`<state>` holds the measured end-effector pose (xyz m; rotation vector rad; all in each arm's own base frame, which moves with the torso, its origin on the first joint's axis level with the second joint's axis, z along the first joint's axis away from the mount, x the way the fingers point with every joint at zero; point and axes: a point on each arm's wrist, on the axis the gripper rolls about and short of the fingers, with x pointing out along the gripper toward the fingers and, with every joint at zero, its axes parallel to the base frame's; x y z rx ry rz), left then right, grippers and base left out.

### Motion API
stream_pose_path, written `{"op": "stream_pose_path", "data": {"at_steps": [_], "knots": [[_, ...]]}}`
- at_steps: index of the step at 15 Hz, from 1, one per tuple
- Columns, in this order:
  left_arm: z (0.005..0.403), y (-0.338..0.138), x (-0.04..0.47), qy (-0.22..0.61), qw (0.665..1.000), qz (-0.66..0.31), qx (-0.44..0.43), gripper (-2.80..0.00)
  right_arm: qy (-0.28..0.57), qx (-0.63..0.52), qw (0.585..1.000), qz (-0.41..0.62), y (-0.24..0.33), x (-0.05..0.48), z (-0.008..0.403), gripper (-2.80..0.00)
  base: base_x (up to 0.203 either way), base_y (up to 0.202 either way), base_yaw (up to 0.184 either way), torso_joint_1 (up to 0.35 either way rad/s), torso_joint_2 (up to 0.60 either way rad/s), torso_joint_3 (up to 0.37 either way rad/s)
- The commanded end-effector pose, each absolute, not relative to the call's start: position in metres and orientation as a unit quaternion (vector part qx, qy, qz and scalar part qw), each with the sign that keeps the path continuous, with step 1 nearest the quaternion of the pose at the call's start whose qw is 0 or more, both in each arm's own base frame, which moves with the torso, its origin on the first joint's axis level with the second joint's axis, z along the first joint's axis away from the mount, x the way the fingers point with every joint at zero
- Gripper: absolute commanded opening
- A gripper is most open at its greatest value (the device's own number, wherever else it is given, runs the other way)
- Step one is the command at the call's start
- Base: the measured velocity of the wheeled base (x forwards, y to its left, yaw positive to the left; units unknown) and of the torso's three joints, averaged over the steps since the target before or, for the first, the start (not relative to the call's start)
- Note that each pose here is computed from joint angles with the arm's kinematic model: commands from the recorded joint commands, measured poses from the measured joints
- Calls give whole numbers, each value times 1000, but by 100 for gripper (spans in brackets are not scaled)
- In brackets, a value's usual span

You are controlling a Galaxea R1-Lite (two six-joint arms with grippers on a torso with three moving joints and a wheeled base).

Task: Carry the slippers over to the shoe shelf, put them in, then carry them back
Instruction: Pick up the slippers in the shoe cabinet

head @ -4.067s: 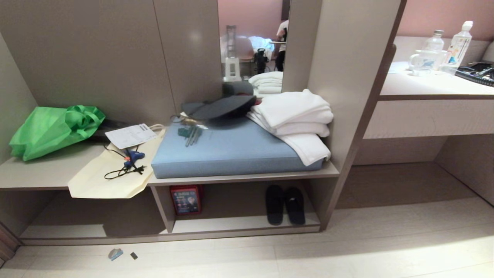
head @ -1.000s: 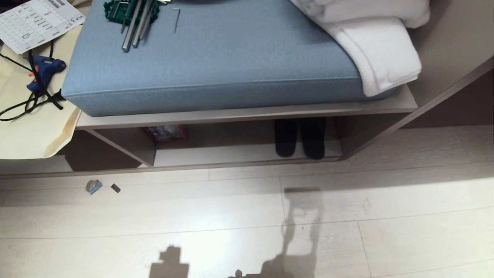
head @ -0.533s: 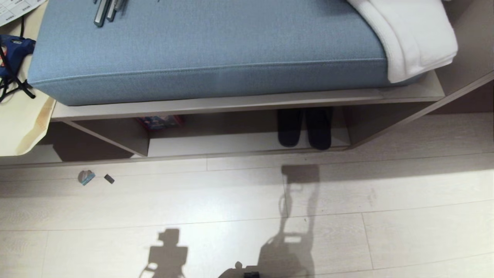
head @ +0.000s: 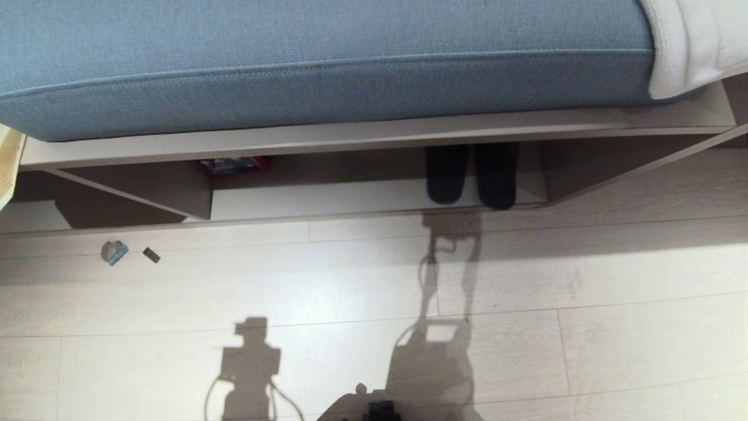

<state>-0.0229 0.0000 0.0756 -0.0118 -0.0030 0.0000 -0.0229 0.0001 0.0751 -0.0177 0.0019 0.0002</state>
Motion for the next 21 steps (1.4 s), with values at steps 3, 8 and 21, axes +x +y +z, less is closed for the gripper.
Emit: {"op": "stream_pose_path", "data": {"at_steps": [3,8,21], "knots": [[76,0,-23,-2,1000,0,-6,-280,2,-13,1000,0,0,-23,75,-280,0,0,0,1,5,-199],[76,0,-23,-1,1000,0,-6,-280,2,-12,1000,1,0,-23,75,-280,0,0,0,1,4,-200],[76,0,-23,-1,1000,0,-6,-280,-1,-7,1000,1,0,-23,76,-280,0,0,0,2,3,-198]]}}
